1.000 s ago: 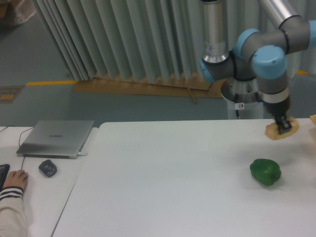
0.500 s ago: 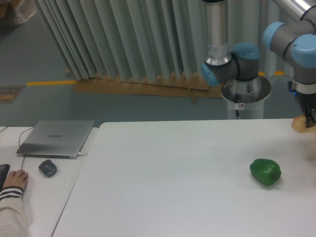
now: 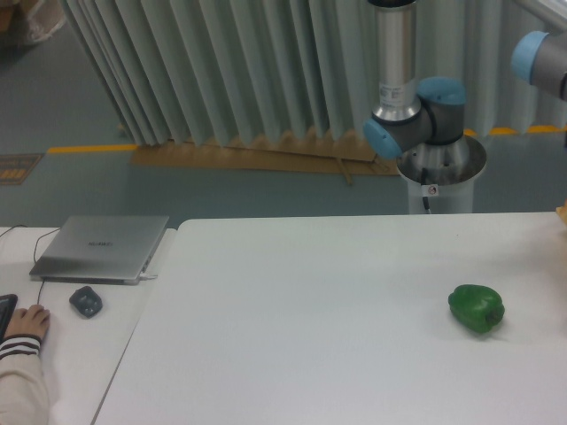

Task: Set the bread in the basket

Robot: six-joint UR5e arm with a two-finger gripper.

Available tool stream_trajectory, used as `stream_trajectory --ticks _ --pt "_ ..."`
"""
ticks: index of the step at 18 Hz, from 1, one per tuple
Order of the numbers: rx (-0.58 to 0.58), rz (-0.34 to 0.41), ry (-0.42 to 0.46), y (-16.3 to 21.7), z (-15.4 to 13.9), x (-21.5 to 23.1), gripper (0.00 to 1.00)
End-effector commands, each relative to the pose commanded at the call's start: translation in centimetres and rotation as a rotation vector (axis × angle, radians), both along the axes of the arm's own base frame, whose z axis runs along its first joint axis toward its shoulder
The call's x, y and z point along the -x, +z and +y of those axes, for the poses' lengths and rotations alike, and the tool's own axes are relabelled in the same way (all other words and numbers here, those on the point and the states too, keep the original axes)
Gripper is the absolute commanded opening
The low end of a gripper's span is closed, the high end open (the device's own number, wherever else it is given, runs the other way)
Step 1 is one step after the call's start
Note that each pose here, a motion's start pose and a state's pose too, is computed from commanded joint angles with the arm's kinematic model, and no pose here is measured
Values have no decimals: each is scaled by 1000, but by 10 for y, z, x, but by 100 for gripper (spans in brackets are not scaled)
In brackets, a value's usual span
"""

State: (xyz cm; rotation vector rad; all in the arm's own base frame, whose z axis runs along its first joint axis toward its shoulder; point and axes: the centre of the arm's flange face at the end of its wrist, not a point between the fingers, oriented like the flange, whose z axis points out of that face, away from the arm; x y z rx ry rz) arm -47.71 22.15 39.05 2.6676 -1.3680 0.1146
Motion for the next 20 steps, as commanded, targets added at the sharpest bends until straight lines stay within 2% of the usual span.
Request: stream_trajectory --ticks 9,14,15,16,17,18,20 --pt "-26 -10 -47 -13 -34 46 36" --pt "-36 -10 -50 -14 -34 49 38" --pt "-44 -11 -50 -15 -33 49 44" --pt "-46 -9 -50 -14 -33 49 63" --pt "-47 -14 -53 -17 -32 52 95" --pt "-50 -16 -51 -18 -31 52 100" --pt "-74 -15 -49 -18 -28 51 100"
